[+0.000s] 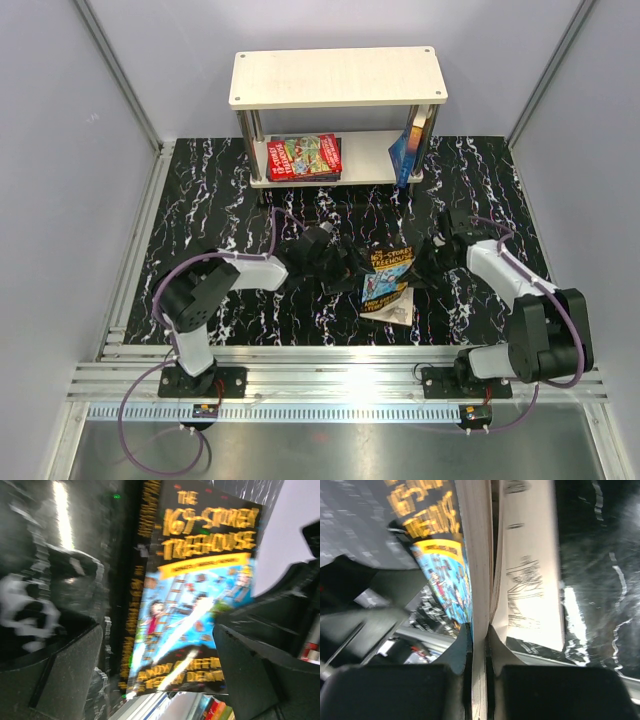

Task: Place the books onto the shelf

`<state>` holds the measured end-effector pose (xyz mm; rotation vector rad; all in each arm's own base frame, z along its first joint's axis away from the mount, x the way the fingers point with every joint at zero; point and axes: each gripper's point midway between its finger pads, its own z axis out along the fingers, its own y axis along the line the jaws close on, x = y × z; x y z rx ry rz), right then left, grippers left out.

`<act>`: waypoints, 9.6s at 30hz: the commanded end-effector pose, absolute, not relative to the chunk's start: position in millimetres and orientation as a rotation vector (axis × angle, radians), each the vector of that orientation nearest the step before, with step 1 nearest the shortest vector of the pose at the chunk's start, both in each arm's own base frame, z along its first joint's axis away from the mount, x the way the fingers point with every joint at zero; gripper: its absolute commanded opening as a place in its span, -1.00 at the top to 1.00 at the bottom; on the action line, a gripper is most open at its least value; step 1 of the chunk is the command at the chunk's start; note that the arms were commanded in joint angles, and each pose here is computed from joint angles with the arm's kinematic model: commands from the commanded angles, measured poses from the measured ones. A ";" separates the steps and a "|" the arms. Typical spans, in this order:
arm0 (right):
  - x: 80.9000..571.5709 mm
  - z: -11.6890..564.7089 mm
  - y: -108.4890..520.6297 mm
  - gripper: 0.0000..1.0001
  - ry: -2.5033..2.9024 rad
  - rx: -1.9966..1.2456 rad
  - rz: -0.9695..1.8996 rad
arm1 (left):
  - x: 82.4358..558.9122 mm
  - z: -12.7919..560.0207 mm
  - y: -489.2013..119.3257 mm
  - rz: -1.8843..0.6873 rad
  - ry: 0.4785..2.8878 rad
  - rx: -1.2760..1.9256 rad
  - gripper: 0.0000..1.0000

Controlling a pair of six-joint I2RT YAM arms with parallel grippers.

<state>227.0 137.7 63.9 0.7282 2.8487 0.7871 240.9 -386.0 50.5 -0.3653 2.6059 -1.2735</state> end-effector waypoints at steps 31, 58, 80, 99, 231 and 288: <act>227.3 100.3 165.4 1.00 2.771 0.645 1.070 | 225.2 126.7 -426.5 -1.874 2.412 -0.030 0.71; 226.7 96.4 161.5 1.00 2.769 0.657 1.030 | 241.9 151.2 -413.1 -1.526 2.486 0.300 -0.19; 236.4 106.9 163.2 1.00 2.734 0.630 1.045 | 194.6 147.6 -447.1 -1.694 2.548 0.549 0.49; 231.8 108.3 163.5 1.00 2.740 0.597 1.051 | 184.2 173.7 -487.1 -1.797 2.403 0.628 1.00; 194.7 188.3 139.3 -0.89 2.721 0.539 0.919 | 524.1 202.2 -239.6 -1.190 1.846 -1.343 -0.05; 164.2 339.6 75.6 -1.00 1.950 0.403 0.667 | 249.0 299.5 -63.6 -0.142 1.741 -0.215 0.91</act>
